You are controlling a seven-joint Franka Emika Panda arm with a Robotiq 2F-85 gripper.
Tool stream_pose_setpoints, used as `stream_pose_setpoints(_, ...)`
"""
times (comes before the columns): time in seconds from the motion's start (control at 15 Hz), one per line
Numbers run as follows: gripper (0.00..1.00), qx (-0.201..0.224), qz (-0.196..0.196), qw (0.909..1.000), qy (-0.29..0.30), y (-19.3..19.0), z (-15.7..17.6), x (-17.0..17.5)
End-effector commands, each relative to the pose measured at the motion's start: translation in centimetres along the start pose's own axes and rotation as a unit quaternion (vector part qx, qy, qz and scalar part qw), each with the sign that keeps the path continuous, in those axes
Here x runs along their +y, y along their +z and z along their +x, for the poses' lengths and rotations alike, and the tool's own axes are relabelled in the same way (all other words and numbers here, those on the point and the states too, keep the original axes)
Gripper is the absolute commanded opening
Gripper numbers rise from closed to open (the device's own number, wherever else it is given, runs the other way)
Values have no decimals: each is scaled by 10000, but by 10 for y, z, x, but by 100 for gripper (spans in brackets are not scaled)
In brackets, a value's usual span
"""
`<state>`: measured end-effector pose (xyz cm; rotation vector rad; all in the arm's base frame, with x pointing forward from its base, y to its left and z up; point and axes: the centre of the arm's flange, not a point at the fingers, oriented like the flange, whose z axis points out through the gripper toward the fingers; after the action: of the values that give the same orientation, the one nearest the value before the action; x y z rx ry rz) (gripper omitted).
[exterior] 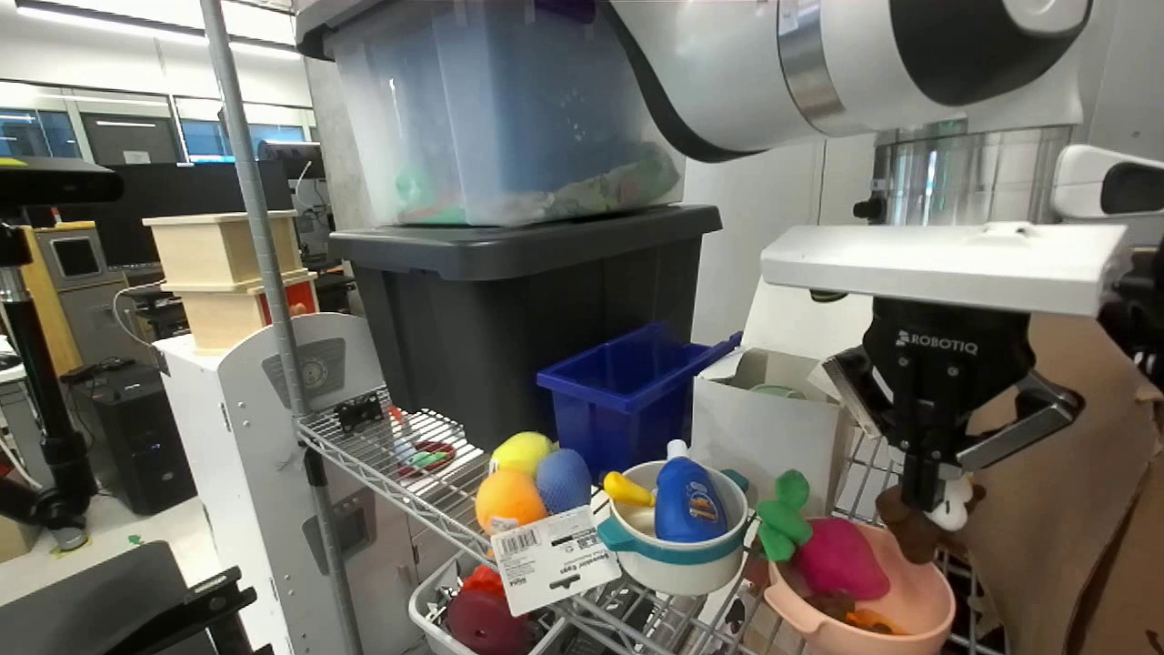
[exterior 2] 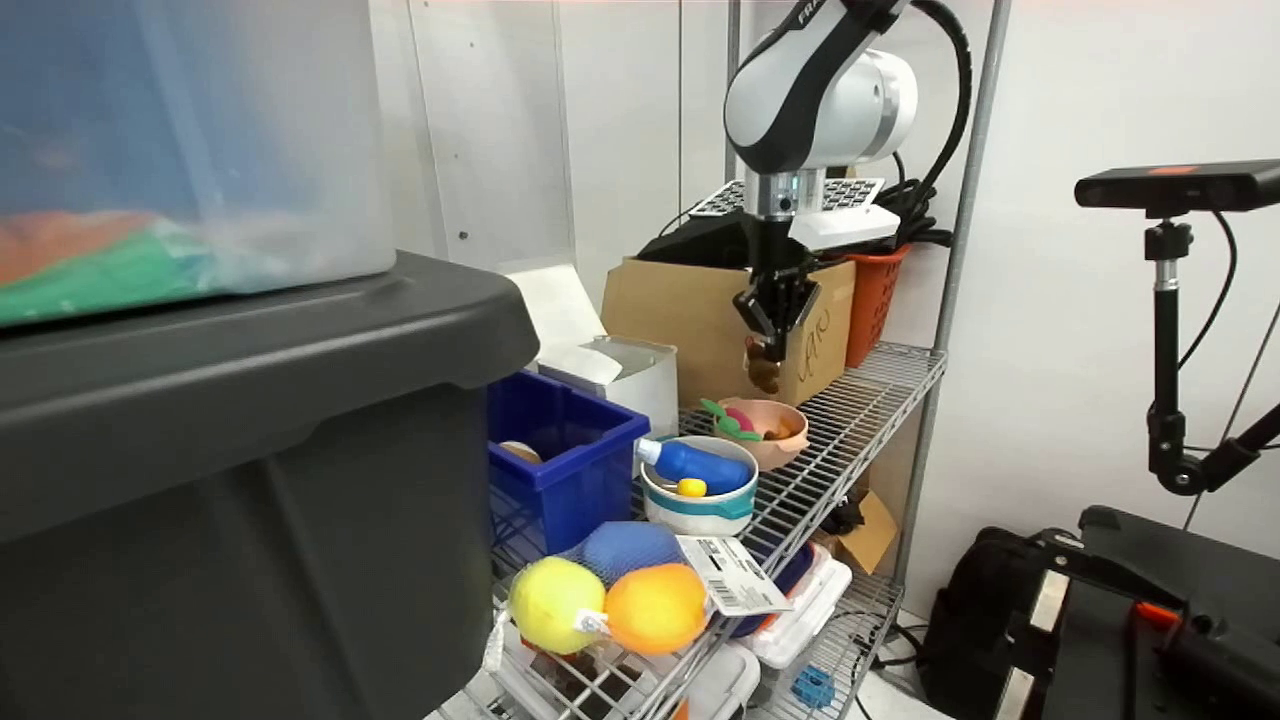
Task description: Put the brown doll in the blue box
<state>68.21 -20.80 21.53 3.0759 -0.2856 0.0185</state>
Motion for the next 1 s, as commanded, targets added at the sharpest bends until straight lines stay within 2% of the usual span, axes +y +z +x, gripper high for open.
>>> stream_pose_setpoints(0.0,1,72,113,9999,-40,-43,-29,-8)
stream_pose_setpoints(0.47,1,311,239,9982,-444,-100,-54,-58)
stream_pose_setpoints(0.93,1,417,447,9928,-1031,-137,-67,-136)
